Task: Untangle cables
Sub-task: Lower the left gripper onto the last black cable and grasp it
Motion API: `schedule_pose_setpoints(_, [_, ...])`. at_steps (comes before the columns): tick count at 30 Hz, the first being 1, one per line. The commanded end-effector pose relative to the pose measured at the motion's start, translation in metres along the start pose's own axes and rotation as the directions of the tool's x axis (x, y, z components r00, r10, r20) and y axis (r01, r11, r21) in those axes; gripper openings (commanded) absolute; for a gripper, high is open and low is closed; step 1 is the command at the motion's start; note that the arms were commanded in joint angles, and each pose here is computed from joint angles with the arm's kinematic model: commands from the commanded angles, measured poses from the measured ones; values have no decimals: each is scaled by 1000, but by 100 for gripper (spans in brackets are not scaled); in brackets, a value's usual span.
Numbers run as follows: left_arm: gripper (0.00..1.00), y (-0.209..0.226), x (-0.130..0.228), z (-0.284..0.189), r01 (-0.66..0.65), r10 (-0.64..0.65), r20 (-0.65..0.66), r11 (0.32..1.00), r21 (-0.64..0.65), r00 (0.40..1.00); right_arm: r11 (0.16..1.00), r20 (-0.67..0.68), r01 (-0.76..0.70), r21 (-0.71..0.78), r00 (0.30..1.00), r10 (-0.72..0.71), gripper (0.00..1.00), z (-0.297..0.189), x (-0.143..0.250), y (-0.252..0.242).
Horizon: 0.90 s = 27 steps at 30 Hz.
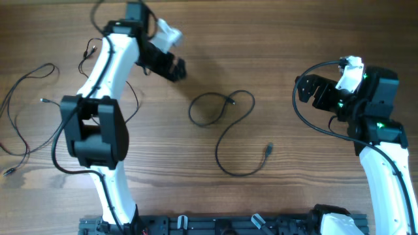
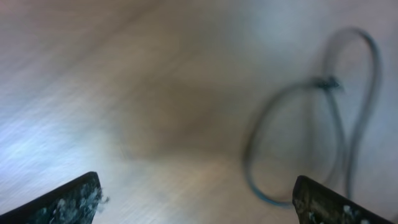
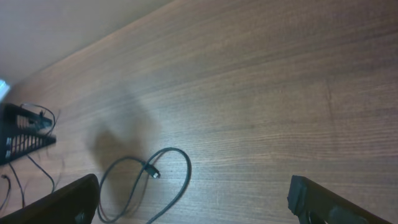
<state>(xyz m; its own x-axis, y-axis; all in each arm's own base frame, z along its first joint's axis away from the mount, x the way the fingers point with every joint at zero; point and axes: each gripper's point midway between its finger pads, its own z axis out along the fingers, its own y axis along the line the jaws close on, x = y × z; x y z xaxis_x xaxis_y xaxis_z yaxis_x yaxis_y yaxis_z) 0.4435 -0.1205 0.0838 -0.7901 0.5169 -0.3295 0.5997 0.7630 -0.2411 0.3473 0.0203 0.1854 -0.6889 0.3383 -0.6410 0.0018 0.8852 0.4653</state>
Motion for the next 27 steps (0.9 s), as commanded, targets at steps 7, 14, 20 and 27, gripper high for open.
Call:
schedule_pose_setpoints(7, [100,-124,26,51,-354,392,-95,894,275,915,1000,8,20,8,1000,-20,100,-1,-3,-2])
schedule_pose_setpoints(14, [100,-171,63,104,-441,502,-119,832,336,857,1000,-16,23,14,1000,-23,100,-1,3,-3])
schedule_pose_setpoints(20, [68,-183,64,124,-505,552,-70,801,321,831,999,-44,31,20,999,-30,100,-1,10,-5])
schedule_pose_setpoints(27, [4,-183,61,125,-482,526,-71,819,312,847,999,-47,46,19,998,-45,100,-1,10,-5])
